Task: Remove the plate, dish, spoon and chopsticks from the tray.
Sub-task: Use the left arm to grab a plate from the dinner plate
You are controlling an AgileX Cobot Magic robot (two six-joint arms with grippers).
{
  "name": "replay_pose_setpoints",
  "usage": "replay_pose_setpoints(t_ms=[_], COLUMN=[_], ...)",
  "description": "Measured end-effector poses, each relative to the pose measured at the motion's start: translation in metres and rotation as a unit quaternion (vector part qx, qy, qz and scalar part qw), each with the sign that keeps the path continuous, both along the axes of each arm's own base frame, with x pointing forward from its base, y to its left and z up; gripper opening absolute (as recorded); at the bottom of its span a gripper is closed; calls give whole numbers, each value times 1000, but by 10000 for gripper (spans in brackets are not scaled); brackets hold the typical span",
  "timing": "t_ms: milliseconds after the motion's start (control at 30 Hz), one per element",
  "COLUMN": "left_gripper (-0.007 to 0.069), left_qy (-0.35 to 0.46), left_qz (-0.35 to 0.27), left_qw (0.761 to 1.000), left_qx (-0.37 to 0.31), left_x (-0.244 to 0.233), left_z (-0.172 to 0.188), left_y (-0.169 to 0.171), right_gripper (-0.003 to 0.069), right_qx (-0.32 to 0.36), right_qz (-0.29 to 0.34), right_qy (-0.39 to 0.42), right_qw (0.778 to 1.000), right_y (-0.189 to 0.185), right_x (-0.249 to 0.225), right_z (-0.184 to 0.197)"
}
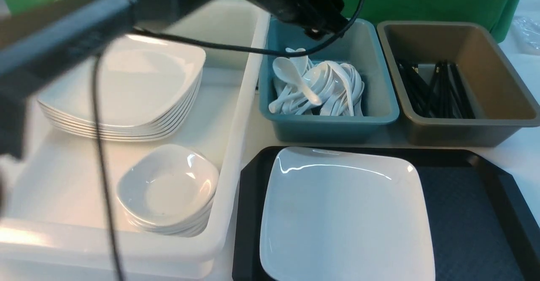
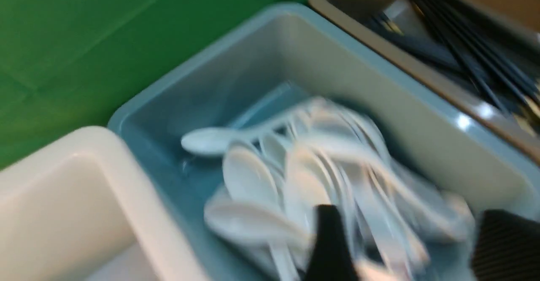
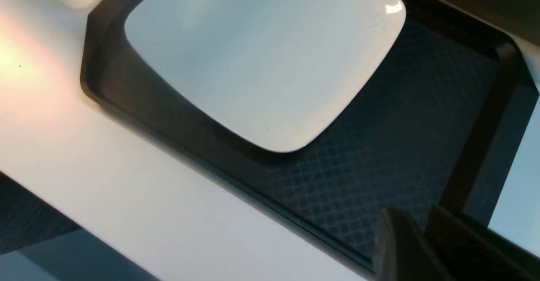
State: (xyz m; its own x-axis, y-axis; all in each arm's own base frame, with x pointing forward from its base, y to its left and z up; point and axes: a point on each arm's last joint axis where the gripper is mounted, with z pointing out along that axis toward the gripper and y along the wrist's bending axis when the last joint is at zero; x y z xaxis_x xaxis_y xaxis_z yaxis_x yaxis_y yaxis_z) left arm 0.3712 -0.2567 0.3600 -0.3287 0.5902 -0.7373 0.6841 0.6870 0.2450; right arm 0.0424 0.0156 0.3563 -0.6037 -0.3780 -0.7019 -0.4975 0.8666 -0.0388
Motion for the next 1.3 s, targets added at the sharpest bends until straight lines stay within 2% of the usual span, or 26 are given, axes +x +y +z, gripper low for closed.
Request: replay_pose_setpoints(t_ms=[33,100,133,200,333,467,567,600,733,833,1000,1300], left_gripper=[288,118,78,30,13,54,153,161,351,449,483,437], left_qy=[2,16,22,38,56,78,74,72,45,49,50,26], left_qz=[-20,-91,-115,-169,-251,-328,-378,-382,-393,-392,-400,-410], left_qw=[1000,992,988,975,948,911,885,884,883,882,870,851], left_qx=[23,83,105,138,189,238,260,261,255,257,284,326], left_x=[-12,-48,-60,-89,-142,-181,-202,-204,-205,-202,-195,-184], left_z=[5,6,2,-13,-52,-99,-127,-128,-142,-153,-172,-196], left_y=[4,10,13,17,27,30,27,26,18,14,9,4], right_gripper=[141,143,144,143,143,143,143,143,143,147,150,155], right_qx=[-1,-4,-4,-4,-8,-7,-3,-2,-1,-1,-1,0], right_qz=[-1,-2,-2,-2,4,7,9,9,9,9,9,10], right_qy=[-1,-3,-3,-4,-8,-14,-20,-20,-23,-23,-23,-22], right_qw=[1000,1000,1000,1000,1000,1000,1000,1000,1000,1000,1000,1000], right_y=[0,-1,-1,-1,-1,0,1,1,1,1,1,1], right_x=[0,1,1,1,1,1,2,2,2,2,2,2], right_z=[0,0,0,0,0,1,2,2,3,3,3,3])
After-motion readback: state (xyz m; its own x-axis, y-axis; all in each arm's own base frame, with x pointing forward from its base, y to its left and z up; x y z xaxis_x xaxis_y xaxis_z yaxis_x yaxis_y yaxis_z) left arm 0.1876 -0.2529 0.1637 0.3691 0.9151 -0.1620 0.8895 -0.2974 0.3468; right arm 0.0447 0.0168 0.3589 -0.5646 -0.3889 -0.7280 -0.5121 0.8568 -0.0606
